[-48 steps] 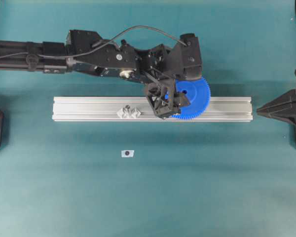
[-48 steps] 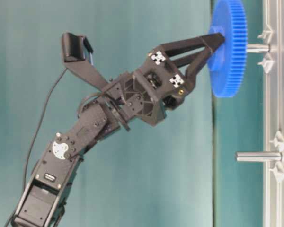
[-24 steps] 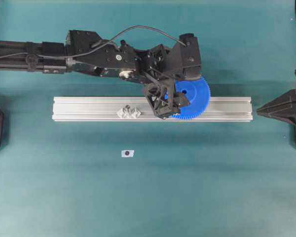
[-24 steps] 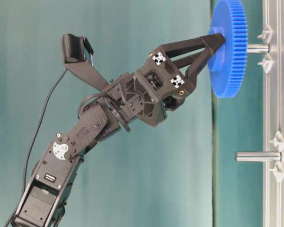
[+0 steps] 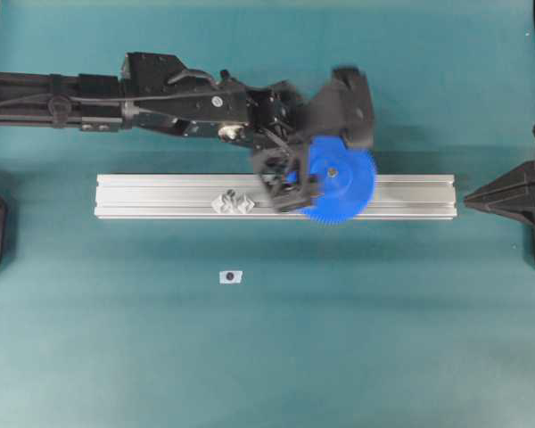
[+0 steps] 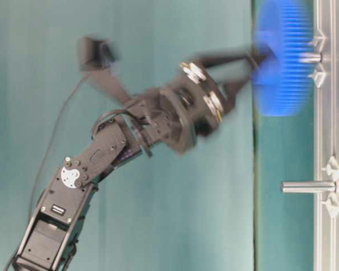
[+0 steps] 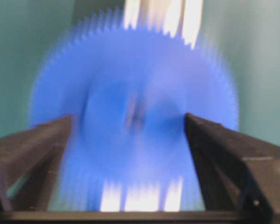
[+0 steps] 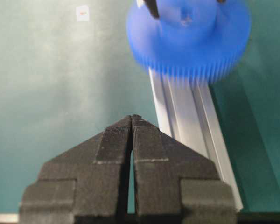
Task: Find the location of the shaft and insert the large gear.
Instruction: 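Push the gear down onto the shaft and open the left gripper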
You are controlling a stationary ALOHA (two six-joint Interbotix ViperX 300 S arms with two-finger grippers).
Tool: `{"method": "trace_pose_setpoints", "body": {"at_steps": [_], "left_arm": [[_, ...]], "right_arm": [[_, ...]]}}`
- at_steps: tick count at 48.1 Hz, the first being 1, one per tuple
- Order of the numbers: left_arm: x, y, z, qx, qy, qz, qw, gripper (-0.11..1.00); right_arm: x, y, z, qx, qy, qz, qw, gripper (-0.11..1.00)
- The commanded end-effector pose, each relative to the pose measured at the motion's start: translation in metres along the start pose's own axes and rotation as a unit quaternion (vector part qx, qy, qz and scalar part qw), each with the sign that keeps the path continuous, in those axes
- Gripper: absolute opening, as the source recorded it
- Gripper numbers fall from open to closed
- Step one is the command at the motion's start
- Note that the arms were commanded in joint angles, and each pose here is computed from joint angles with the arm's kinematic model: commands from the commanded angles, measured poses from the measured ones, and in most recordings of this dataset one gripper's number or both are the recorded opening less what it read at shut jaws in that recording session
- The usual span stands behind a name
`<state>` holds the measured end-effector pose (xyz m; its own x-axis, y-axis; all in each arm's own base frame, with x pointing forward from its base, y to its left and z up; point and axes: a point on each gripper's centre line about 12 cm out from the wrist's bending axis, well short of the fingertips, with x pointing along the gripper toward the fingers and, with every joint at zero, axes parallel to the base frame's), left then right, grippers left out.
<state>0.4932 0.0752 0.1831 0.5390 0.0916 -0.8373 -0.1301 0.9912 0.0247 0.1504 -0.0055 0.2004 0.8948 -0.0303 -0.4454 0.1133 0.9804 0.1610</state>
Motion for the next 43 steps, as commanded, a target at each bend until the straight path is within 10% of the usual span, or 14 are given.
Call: {"method": "trace_pose_setpoints", "body": {"at_steps": [1,43], "left_arm": [[-0.014,-0.003,0.013,0.004,-0.025,-0.001,0.9997,0.93],[-0.08,-0.04,0.032,0.036,-0.087,-0.024,0.9953,0.92]], "right_arm": [[0.0,0.0,0.004,0.005,-0.005,0.0,1.0,0.02],[0.0,0.0,0.004,0.004,-0.005,0.0,1.0,0.02]]}}
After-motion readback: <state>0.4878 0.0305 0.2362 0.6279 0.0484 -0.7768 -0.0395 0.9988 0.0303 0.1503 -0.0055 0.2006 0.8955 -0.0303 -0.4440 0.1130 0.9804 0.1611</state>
